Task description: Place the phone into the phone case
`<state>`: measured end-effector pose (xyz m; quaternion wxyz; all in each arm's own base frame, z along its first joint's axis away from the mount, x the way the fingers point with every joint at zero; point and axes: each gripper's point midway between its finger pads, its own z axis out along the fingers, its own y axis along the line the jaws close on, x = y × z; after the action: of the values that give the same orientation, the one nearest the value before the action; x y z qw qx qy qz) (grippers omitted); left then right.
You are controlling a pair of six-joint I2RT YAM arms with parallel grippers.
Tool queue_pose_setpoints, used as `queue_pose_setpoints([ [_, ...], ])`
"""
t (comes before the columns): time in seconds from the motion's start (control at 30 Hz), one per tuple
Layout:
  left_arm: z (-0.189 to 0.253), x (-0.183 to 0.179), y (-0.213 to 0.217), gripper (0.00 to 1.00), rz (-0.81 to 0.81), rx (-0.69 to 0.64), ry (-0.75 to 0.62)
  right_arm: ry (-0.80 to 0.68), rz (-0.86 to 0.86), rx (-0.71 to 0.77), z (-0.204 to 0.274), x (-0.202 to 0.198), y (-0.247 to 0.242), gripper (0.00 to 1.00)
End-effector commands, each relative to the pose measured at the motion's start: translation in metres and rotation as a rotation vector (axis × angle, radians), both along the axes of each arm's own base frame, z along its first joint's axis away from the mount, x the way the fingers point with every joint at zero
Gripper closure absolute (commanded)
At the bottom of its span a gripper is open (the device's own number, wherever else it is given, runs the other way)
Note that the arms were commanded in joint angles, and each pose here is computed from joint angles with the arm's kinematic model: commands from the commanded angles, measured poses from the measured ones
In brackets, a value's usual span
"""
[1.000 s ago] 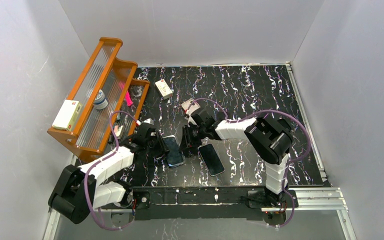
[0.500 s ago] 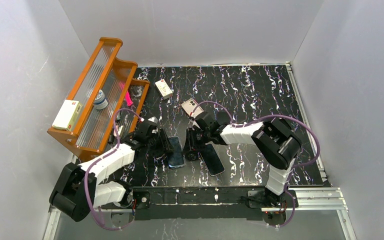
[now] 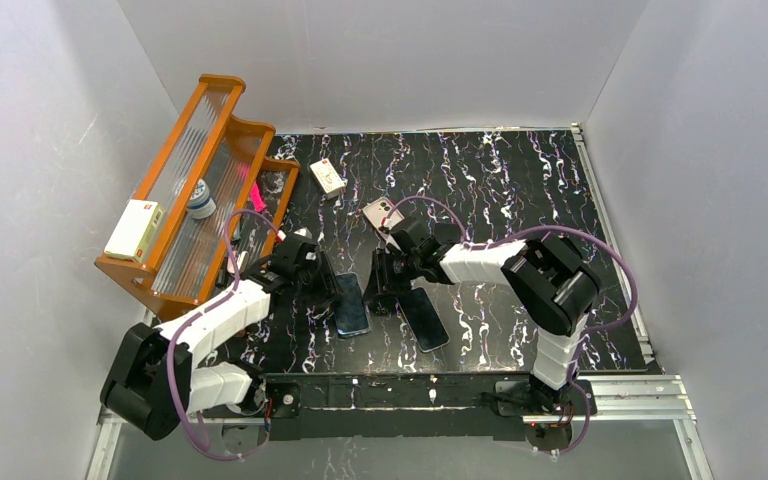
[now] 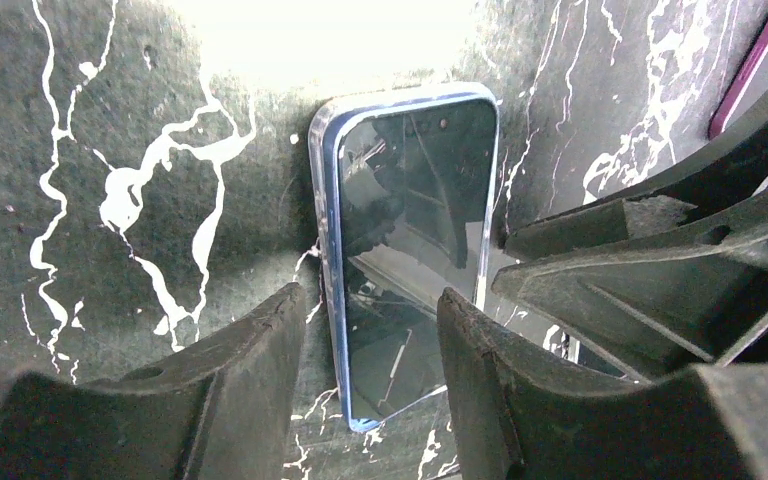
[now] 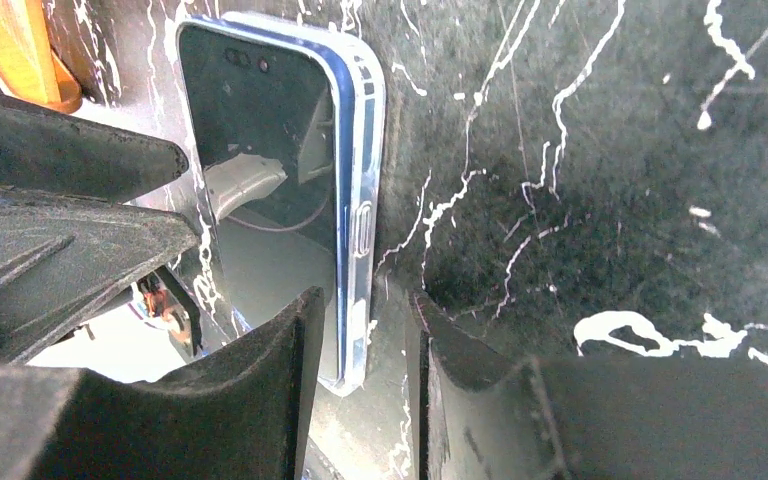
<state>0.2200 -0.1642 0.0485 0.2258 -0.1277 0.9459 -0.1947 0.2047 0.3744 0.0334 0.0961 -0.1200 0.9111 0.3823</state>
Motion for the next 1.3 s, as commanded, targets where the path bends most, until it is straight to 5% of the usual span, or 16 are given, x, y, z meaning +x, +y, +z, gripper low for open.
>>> queue_pose_setpoints([
  [0.0,0.005,0.01,0.006,0.51,0.025,0.058,-0.015,-0.044,0.018,0.021,0.005,0.015,0.013,0.56],
  [0.17,-0.006,0.005,-0.005,0.53,-0.009,0.023,0.043,-0.061,0.019,0.008,0.005,0.025,0.021,0.56],
  [0.33,-0.019,-0.021,-0.018,0.65,-0.008,-0.065,0.196,-0.015,-0.006,-0.004,-0.008,0.022,0.019,0.57],
  [0.57,-0.019,-0.027,-0.027,0.88,0.008,-0.116,0.239,0.039,-0.05,-0.049,-0.029,0.015,0.013,0.65],
  [0.83,-0.012,-0.022,-0.035,0.75,0.027,-0.146,0.251,0.047,-0.052,-0.035,-0.028,0.003,0.01,0.69],
  [1.03,-0.011,-0.02,-0.024,0.66,0.032,-0.091,0.219,0.005,-0.018,-0.016,-0.006,0.001,0.007,0.58],
  [1.27,-0.021,-0.026,-0.016,0.75,0.022,-0.056,0.219,0.023,-0.008,0.009,-0.01,-0.007,0.003,0.49],
])
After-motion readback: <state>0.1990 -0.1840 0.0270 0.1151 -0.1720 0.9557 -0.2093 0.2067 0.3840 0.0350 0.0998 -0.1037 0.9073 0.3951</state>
